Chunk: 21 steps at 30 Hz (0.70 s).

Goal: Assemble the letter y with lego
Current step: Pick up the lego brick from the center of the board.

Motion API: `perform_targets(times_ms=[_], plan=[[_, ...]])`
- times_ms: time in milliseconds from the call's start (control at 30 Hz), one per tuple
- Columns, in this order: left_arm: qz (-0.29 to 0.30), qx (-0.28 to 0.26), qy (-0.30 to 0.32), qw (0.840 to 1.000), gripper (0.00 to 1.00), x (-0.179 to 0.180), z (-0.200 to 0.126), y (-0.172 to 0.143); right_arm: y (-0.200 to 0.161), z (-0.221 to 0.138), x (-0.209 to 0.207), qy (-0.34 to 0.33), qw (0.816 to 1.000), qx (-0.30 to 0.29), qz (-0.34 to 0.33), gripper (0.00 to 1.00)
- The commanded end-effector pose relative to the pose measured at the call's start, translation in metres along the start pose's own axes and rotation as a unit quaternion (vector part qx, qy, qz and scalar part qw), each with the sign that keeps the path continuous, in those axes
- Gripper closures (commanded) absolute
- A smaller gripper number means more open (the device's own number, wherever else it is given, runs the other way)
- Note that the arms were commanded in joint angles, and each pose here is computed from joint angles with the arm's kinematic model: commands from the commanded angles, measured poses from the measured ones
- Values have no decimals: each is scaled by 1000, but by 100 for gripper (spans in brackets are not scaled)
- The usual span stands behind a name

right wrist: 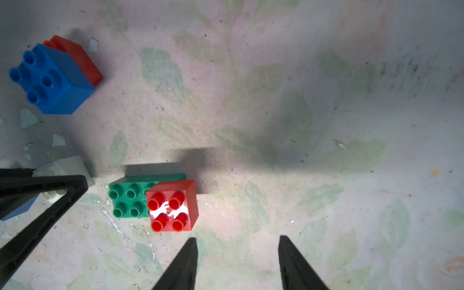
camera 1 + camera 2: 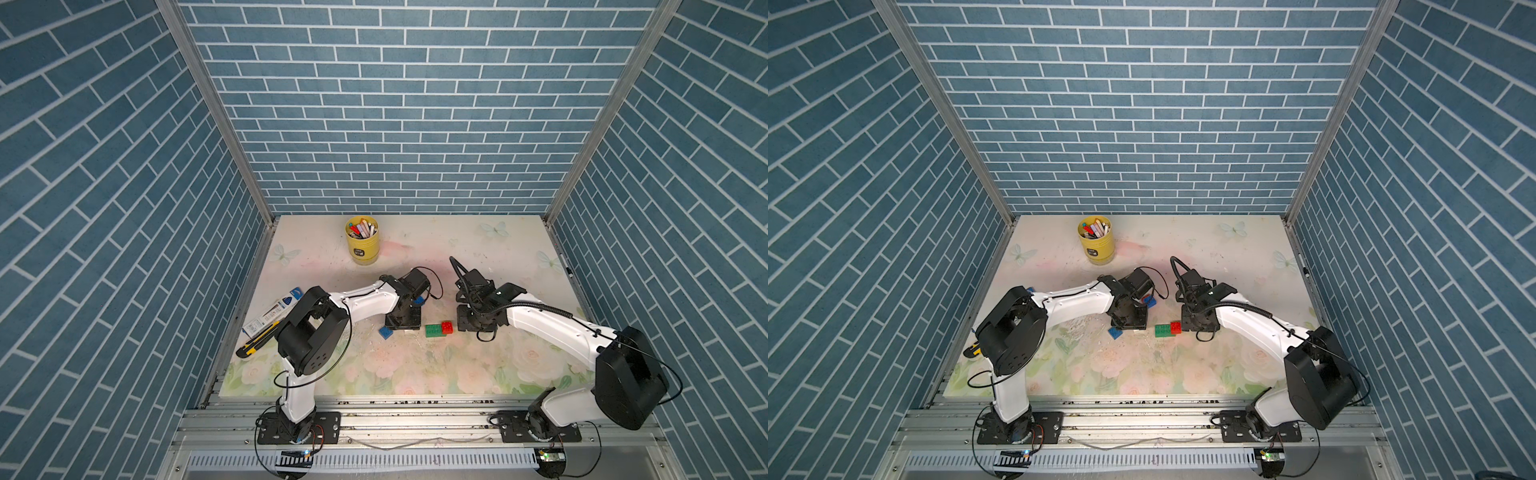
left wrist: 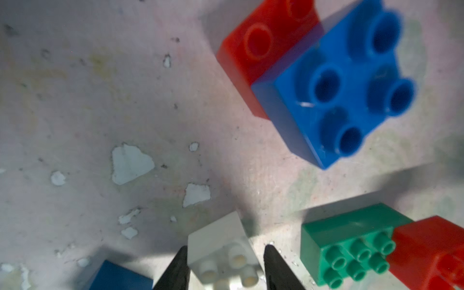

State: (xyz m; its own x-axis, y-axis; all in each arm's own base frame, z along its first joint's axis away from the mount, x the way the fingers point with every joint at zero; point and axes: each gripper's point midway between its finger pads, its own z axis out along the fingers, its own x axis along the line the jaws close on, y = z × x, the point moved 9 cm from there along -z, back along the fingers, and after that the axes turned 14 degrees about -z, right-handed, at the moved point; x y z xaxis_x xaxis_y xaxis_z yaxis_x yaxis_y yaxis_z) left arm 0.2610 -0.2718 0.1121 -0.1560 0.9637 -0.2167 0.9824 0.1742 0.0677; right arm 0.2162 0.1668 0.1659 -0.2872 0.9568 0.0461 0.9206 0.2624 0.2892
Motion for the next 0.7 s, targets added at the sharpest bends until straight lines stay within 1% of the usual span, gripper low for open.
perform_targets(times_ms=[0, 133, 200, 300, 467, 667], plan=[[7, -6, 14, 1000, 51, -3, 1, 3, -3, -2, -5, -10, 1000, -5, 26, 47], [9, -8, 15, 1000, 52, -5, 2, 4, -2, -1, -4, -9, 1000, -3, 26, 47], [11, -7, 16, 1000, 61, -6, 4, 5, -2, 0, -4, -7, 1000, -2, 27, 47], [13, -7, 17, 1000, 70, -5, 3, 5, -1, 0, -4, -7, 1000, -2, 27, 47], [16, -10, 19, 1000, 71, -1, -6, 1, -1, 1, -4, -8, 1000, 0, 27, 47], [22, -13, -2, 1000, 72, -4, -25, -1, -2, 7, -6, -10, 1000, 5, 28, 47]])
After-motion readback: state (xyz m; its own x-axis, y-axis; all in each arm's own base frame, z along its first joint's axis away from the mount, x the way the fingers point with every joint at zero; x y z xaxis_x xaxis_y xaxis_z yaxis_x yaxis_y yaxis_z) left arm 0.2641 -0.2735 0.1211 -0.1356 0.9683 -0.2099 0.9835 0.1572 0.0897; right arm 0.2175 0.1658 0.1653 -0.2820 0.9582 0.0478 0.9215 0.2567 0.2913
